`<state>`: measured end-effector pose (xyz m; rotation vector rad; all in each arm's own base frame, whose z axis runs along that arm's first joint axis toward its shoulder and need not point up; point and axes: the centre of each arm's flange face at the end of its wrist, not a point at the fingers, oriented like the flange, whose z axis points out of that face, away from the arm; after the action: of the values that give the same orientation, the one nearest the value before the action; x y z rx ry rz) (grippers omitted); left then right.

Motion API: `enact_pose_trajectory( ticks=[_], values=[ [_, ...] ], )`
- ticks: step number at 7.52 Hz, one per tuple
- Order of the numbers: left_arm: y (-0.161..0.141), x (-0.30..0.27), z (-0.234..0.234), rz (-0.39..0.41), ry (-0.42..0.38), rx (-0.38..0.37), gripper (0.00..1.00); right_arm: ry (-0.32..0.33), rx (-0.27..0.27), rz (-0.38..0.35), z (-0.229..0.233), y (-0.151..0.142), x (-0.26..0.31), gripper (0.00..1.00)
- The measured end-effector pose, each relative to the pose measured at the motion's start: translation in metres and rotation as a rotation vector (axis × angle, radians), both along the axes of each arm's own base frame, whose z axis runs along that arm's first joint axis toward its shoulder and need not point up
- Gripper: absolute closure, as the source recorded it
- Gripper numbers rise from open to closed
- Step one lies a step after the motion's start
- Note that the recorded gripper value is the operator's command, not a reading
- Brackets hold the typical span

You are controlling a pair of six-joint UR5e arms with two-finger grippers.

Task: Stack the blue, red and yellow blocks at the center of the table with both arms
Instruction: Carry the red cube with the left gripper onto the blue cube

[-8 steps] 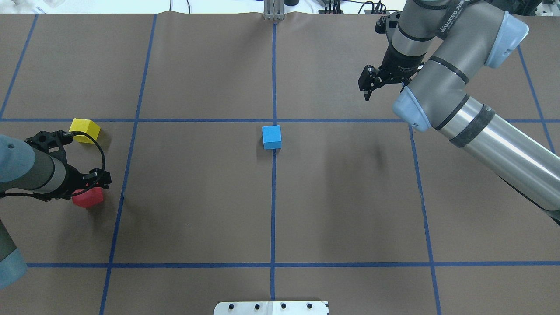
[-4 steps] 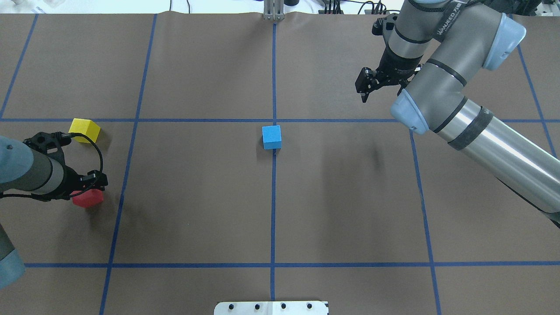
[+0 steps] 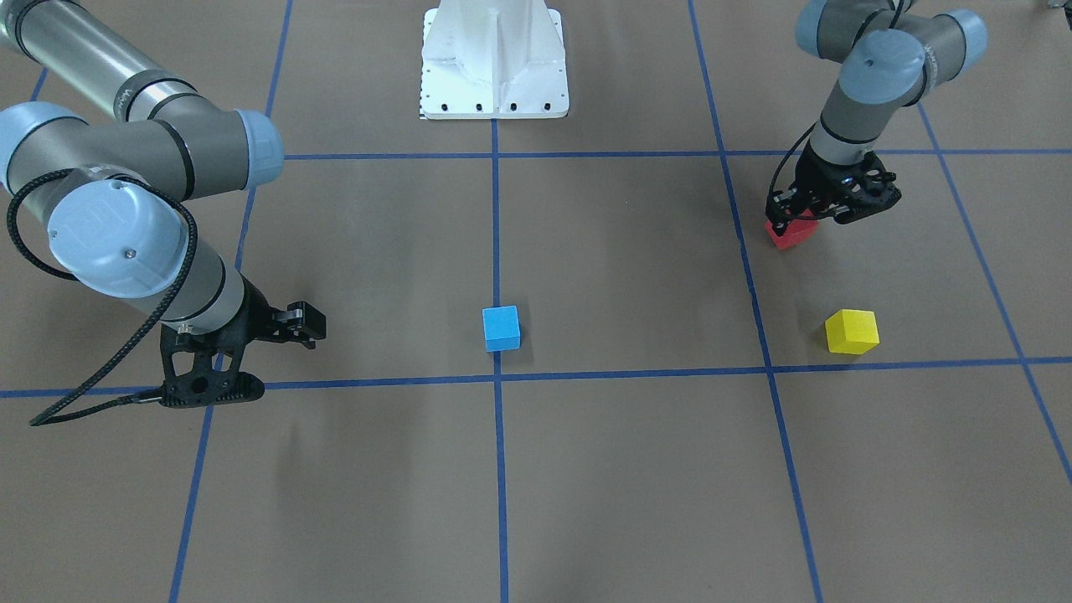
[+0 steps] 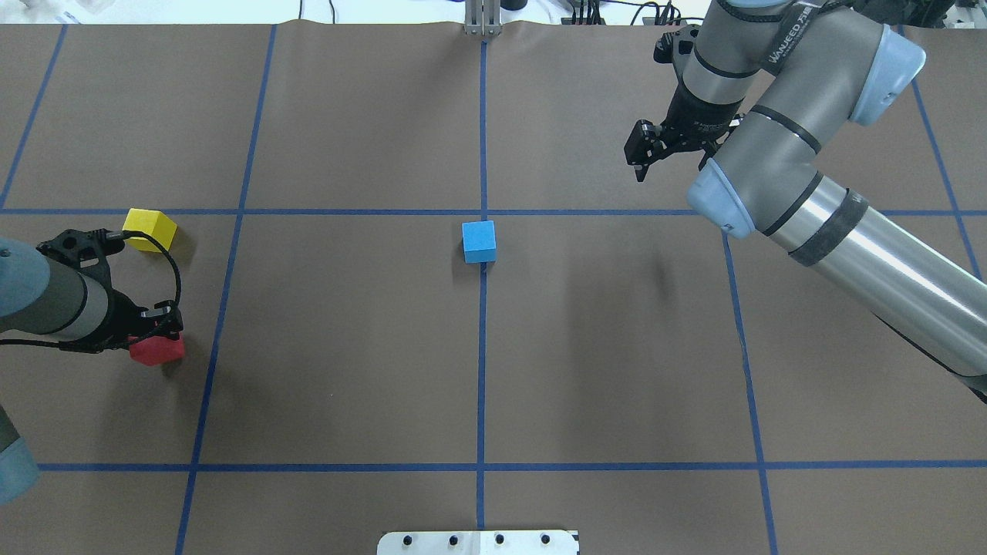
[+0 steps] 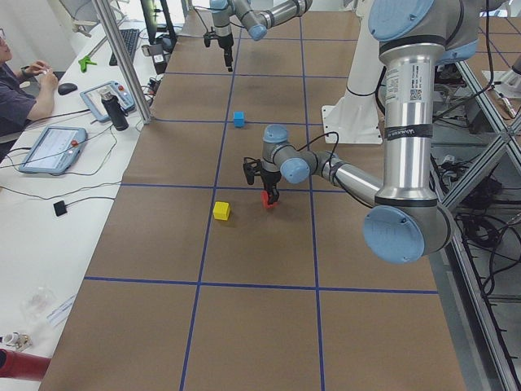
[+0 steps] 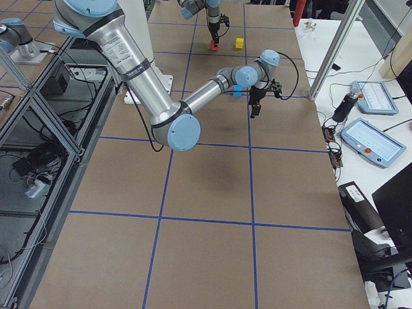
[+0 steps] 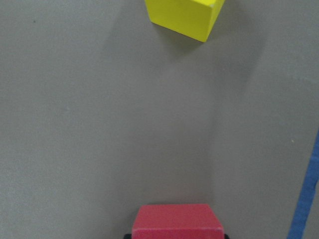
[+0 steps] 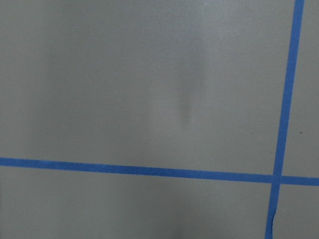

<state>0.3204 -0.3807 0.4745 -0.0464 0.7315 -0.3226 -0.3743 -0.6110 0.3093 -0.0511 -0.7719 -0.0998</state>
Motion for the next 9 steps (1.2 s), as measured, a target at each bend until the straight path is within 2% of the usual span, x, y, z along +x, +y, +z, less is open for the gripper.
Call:
enact_pose_trajectory(
  ticks=[2,5,6,7,9],
  values=[
    [-0.03,0.003,-0.059,0.029,0.001,0.0,1.0,-0.006,0.005,-0.002,-0.004,0.0,0.0,0.01],
    [-0.107,0.096,-0.249,0.078,-0.003,0.032,1.0,0.0,0.01,0.007,0.0,-0.002,0.007,0.01],
    [-0.128,0.135,-0.297,0.106,-0.008,0.06,1.0,0.006,0.005,0.019,0.012,-0.009,0.025,0.01],
    [-0.147,0.171,-0.329,0.142,-0.012,0.101,1.0,0.01,0.005,0.028,0.03,-0.019,0.053,0.01],
    [-0.173,0.226,-0.335,0.177,0.025,0.174,1.0,0.005,0.016,0.026,0.071,-0.036,0.119,0.01]
  ],
)
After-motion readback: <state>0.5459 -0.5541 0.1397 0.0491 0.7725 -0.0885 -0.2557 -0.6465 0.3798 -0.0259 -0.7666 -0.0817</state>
